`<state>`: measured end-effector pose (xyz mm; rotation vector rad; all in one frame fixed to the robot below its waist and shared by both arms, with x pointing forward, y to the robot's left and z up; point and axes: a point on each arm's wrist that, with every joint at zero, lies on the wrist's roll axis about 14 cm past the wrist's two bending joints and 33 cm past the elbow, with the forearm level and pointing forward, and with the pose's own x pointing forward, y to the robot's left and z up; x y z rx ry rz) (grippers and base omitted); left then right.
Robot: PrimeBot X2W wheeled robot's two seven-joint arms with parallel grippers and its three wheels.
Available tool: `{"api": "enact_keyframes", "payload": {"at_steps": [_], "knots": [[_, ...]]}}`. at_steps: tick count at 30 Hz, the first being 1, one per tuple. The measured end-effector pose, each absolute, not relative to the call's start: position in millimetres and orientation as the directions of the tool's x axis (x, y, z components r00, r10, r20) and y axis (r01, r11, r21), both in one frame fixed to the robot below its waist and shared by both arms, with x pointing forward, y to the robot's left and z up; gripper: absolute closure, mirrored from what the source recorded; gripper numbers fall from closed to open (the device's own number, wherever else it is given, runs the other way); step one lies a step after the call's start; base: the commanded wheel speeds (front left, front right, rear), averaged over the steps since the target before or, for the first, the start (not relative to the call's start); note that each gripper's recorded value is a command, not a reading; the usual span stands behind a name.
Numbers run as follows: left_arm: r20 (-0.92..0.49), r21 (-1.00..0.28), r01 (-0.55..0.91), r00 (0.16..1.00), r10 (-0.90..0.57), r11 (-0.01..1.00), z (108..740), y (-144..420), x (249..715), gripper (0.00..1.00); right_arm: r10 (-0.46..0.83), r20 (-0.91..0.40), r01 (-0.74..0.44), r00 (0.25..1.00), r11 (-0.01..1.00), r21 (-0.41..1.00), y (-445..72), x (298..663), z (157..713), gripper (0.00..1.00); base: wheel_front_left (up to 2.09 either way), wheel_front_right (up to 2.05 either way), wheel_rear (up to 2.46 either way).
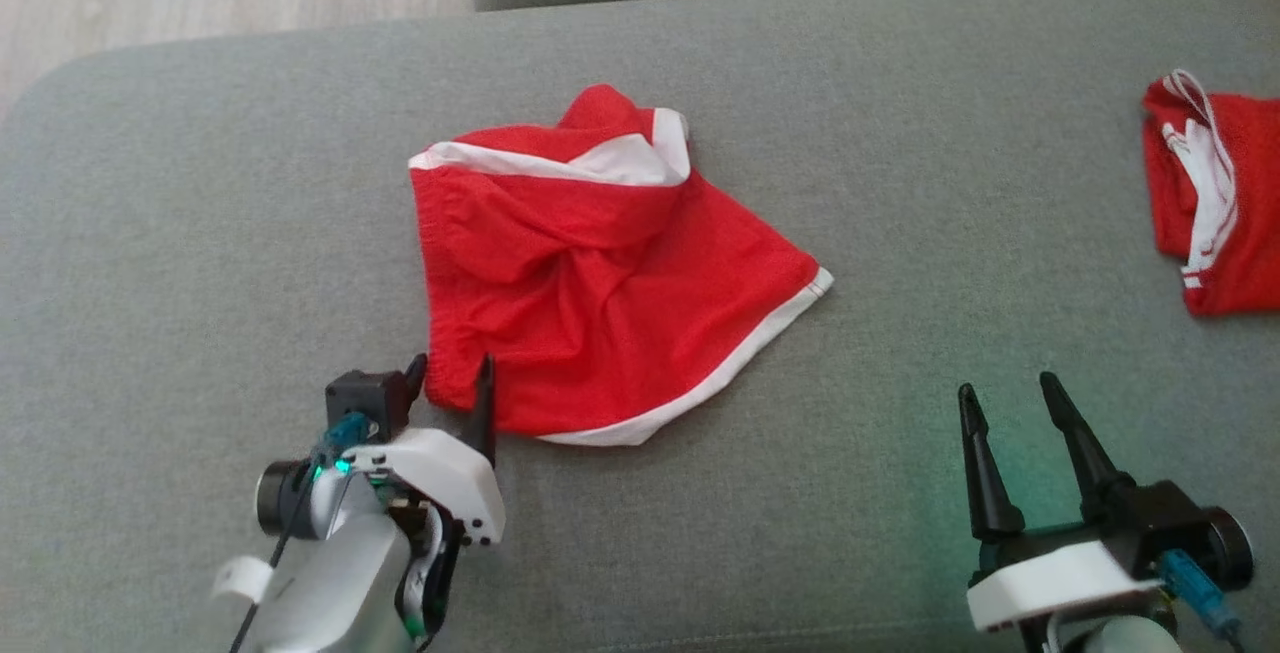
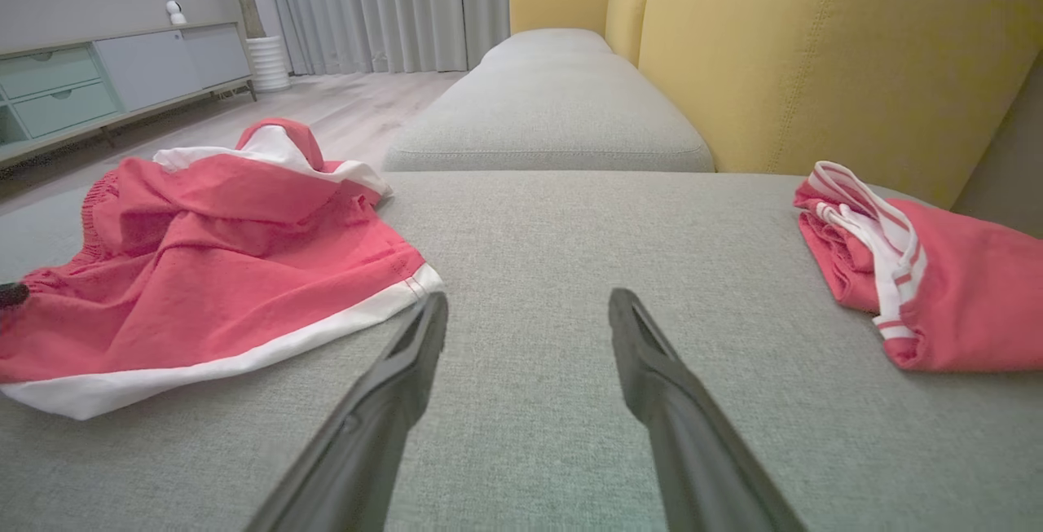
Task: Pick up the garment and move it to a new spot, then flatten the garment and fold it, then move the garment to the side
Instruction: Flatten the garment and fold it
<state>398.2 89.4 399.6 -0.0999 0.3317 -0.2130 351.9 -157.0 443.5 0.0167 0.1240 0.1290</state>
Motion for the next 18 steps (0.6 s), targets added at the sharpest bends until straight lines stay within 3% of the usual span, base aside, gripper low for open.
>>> {"api": "enact_keyframes", "payload": {"at_steps": [10, 13, 15, 16, 17, 18], "knots": [[-0.355, -0.104, 0.184, 0.911, -0.21, 0.977, 387.4, 95.4, 409.2, 0.0, 0.104, -0.139, -0.102, 0.985, 0.995, 0.023, -164.9, 349.0, 438.6, 0.0, 0.0, 0.0, 0.0], [-0.362, -0.127, 0.209, 0.9, -0.242, 0.97, 384.8, 89.0, 405.6, 0.57, 0.104, -0.138, -0.101, 0.985, 0.994, 0.028, -164.6, 349.0, 438.8, 0.0, 0.0, 0.0, 0.0], [-0.376, -0.134, 0.217, 0.892, -0.252, 0.967, 380.7, 85.8, 402.1, 0.72, 0.105, -0.14, -0.102, 0.985, 0.994, 0.028, -164.3, 348.9, 438.2, 0.0, 0.0, 0.0, 0.0], [-0.381, -0.136, 0.217, 0.889, -0.253, 0.967, 379.1, 85.1, 400.7, 0.9, 0.105, -0.141, -0.102, 0.984, 0.994, 0.03, -164.2, 348.9, 437.9, 0.0, 0.0, 0.0, 0.0], [-0.383, -0.137, 0.217, 0.888, -0.253, 0.967, 378.7, 85.0, 400.2, 1.0, 0.106, -0.141, -0.102, 0.984, 0.994, 0.031, -164.1, 349.0, 438.0, 0.0, 0.0, 0.0, 0.0], [-0.379, -0.137, 0.216, 0.89, -0.253, 0.967, 379.7, 84.9, 400.7, 1.0, 0.106, -0.14, -0.102, 0.984, 0.994, 0.034, -163.9, 349.2, 438.1, 0.0, 0.0, 0.0, 0.0]]}}
